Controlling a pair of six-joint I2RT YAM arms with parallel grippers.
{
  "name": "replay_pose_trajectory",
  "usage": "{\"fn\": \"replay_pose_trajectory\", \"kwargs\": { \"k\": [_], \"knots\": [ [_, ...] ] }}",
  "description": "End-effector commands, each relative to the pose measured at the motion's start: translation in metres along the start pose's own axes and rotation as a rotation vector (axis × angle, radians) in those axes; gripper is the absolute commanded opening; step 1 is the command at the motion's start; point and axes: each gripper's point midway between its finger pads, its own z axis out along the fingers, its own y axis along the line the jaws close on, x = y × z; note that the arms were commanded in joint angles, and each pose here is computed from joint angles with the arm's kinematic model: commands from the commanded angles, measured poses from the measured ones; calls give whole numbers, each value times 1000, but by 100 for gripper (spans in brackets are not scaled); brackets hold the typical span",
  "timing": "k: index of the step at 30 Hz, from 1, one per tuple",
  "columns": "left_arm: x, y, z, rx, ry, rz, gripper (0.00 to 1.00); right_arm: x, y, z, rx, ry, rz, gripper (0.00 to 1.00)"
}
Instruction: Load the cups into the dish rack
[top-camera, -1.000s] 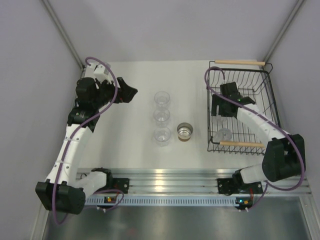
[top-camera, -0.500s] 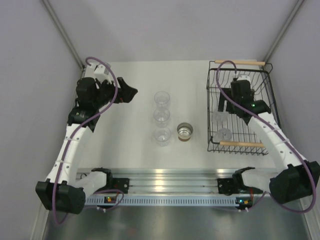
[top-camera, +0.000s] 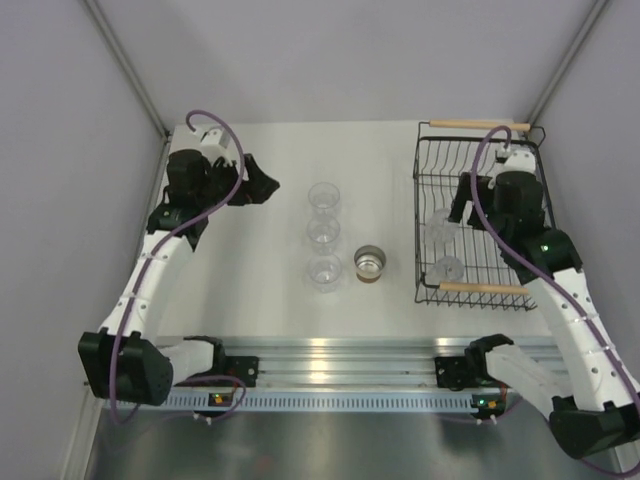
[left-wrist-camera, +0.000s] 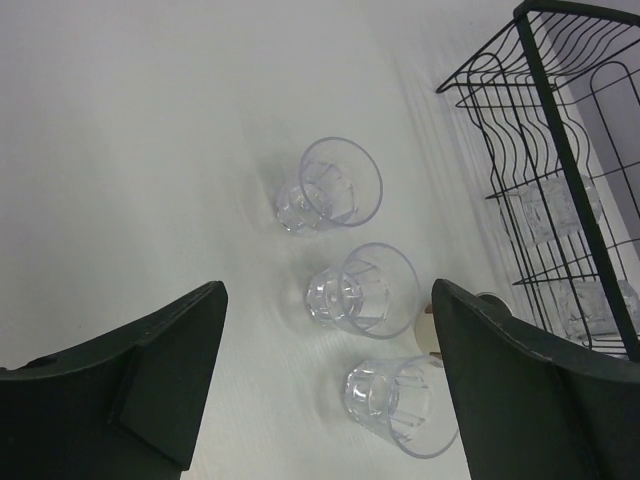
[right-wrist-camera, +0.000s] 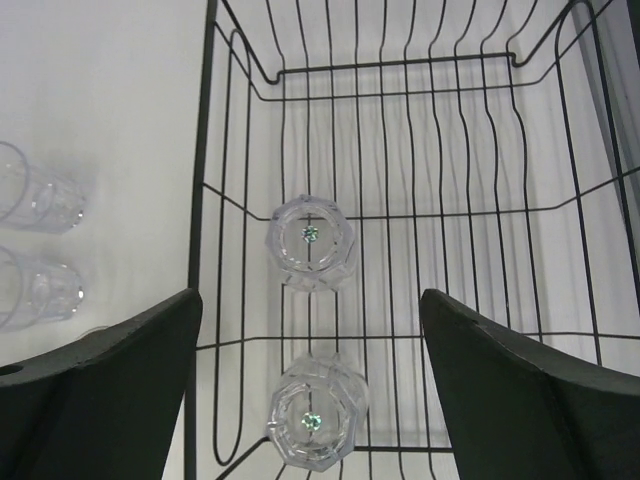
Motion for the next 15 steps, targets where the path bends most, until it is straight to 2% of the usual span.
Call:
{"fn": "replay_pose_trajectory", "kwargs": {
  "k": [1,5,15],
  "knots": [
    [-5,5,13,0,-7,-7,88,-36,17,-30,-119,-134,53,91],
    [-2,18,29,-69,5,-13,85,-46,16,-45,-146,-191,69,94],
    [-3,-7,89,-158,48,105,83,-45,4,-56,-125,-229,67,97]
  ]
}}
